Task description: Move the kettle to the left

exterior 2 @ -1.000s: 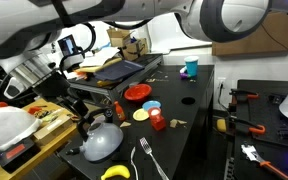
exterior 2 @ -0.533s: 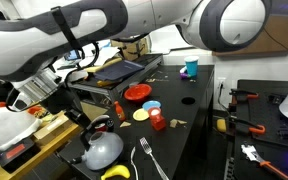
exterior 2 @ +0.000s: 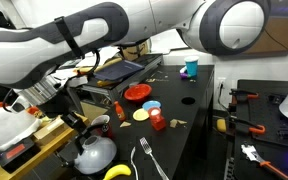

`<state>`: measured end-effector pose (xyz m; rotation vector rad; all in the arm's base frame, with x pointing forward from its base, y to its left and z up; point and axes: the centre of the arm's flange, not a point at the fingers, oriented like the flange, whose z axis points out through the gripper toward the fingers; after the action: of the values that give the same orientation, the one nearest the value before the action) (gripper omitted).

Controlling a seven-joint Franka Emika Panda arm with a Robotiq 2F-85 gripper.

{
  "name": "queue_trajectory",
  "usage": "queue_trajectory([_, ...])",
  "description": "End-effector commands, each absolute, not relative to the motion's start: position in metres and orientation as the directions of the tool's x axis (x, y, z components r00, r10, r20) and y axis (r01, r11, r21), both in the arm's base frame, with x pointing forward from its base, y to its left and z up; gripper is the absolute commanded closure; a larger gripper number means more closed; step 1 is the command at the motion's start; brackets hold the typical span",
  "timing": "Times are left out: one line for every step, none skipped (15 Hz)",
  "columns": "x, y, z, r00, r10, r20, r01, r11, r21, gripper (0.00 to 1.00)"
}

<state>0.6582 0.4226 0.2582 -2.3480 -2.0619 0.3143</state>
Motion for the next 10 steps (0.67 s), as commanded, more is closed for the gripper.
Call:
queue_trajectory([0.596, 0.383, 0.256, 0.141, 0.982, -0.129, 0.986, -0.150, -0.069, 0.95])
queue_trajectory([0.597, 0.384, 0.255, 0.141, 0.982, -0.126, 0.987, -0.150, -0.062, 0.95])
queue_trajectory([0.599, 0.384, 0.255, 0.142, 0.982, -0.122, 0.987, -0.149, -0.055, 0.95])
queue_trajectory([0.600, 0.384, 0.254, 0.142, 0.983, -0.118, 0.988, -0.149, -0.047, 0.95])
queue_trajectory([0.601, 0.384, 0.253, 0.141, 0.983, -0.116, 0.988, -0.146, -0.040, 0.95])
queue_trajectory([0.603, 0.383, 0.252, 0.139, 0.984, -0.116, 0.989, -0.143, -0.029, 0.95])
queue_trajectory([0.605, 0.382, 0.251, 0.139, 0.983, -0.116, 0.990, -0.143, -0.023, 0.95])
queue_trajectory([0.606, 0.381, 0.250, 0.140, 0.983, -0.118, 0.990, -0.143, -0.016, 0.95])
queue_trajectory([0.608, 0.380, 0.249, 0.139, 0.983, -0.122, 0.990, -0.141, -0.009, 0.95])
queue_trajectory([0.609, 0.379, 0.248, 0.133, 0.982, -0.132, 0.991, -0.135, -0.002, 0.95])
